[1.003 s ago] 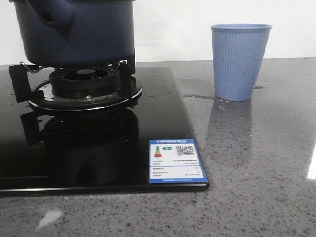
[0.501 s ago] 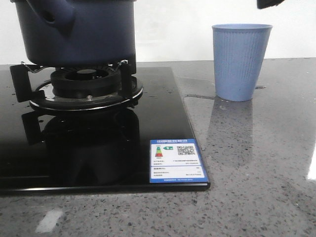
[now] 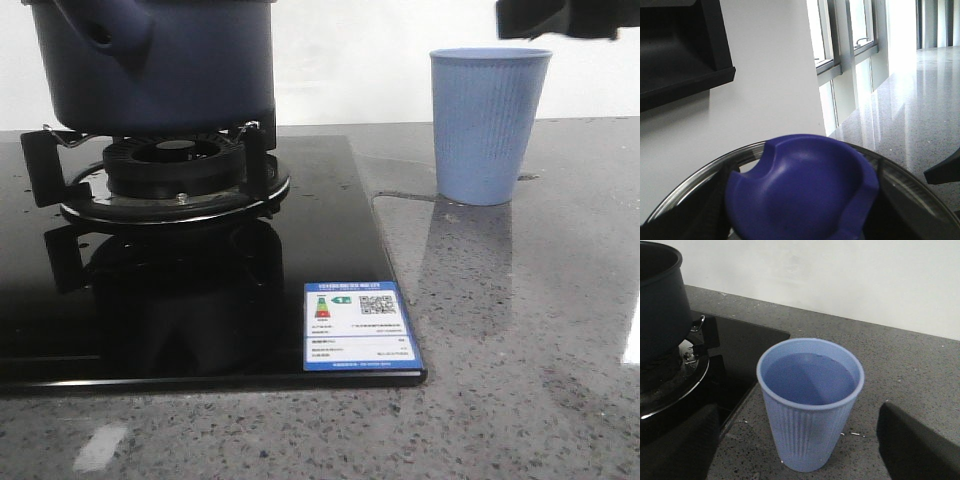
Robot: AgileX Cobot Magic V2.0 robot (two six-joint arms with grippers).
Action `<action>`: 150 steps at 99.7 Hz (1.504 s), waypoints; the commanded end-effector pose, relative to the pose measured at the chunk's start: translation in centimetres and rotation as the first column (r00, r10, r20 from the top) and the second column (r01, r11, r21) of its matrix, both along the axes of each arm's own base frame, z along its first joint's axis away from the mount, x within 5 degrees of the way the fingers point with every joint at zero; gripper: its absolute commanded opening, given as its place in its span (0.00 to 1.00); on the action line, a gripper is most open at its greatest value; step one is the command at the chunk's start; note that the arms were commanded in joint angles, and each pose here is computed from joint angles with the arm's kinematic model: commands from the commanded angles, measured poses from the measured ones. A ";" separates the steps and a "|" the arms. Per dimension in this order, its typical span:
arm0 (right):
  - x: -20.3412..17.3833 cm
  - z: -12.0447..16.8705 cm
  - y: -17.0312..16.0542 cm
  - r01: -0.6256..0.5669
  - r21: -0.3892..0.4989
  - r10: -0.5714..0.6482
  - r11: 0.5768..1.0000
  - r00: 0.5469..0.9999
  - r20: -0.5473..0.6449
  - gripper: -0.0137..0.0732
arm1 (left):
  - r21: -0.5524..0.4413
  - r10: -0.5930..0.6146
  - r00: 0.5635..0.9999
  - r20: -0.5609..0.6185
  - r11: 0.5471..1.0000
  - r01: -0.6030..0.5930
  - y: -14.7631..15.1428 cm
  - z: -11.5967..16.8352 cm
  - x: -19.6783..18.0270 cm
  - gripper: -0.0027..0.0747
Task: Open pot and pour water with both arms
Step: 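Lower right gripper around the light blue ribbed cup and close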
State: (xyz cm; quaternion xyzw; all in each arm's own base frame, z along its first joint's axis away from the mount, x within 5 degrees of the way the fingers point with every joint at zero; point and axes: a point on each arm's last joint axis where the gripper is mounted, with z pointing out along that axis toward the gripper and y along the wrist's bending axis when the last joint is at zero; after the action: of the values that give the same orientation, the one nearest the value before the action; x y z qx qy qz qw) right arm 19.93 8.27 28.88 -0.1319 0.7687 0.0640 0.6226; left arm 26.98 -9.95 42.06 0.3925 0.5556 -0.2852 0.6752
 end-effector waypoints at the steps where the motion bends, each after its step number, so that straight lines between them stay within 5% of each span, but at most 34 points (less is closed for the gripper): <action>1: 0.5 1.2 0.2 0.048 -0.008 -0.047 0.999 0.994 0.102 0.80 | -0.108 -0.031 0.997 0.065 0.993 0.038 0.0 3.0 -1.6 0.33; 19: 1.5 0.2 0.4 0.083 -0.033 -0.080 0.996 0.993 0.091 0.80 | -0.108 -0.031 0.997 0.065 0.993 0.038 0.0 3.0 -1.6 0.33; 53: 2.5 -1.6 0.6 0.154 0.108 -0.152 0.982 0.988 -0.026 0.80 | -0.108 -0.038 0.997 0.067 0.993 0.045 -0.1 3.0 -1.6 0.33; 106: 4.0 -2.5 1.7 0.110 0.089 -0.115 0.990 0.992 0.057 0.80 | -0.108 -0.053 0.996 0.070 0.992 0.060 -0.1 3.0 -1.7 0.33; 150: 5.2 -3.2 1.8 0.158 0.188 -0.181 0.969 0.977 0.111 0.80 | -0.108 -0.055 0.996 0.071 0.992 0.062 -0.1 3.0 -1.8 0.33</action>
State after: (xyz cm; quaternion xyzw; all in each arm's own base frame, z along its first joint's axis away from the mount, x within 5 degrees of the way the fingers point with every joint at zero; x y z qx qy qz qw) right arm 24.76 10.35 23.55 -0.0284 0.7745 0.0758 0.6274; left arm 26.82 -10.04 42.09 0.3975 0.5508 -0.2926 0.6730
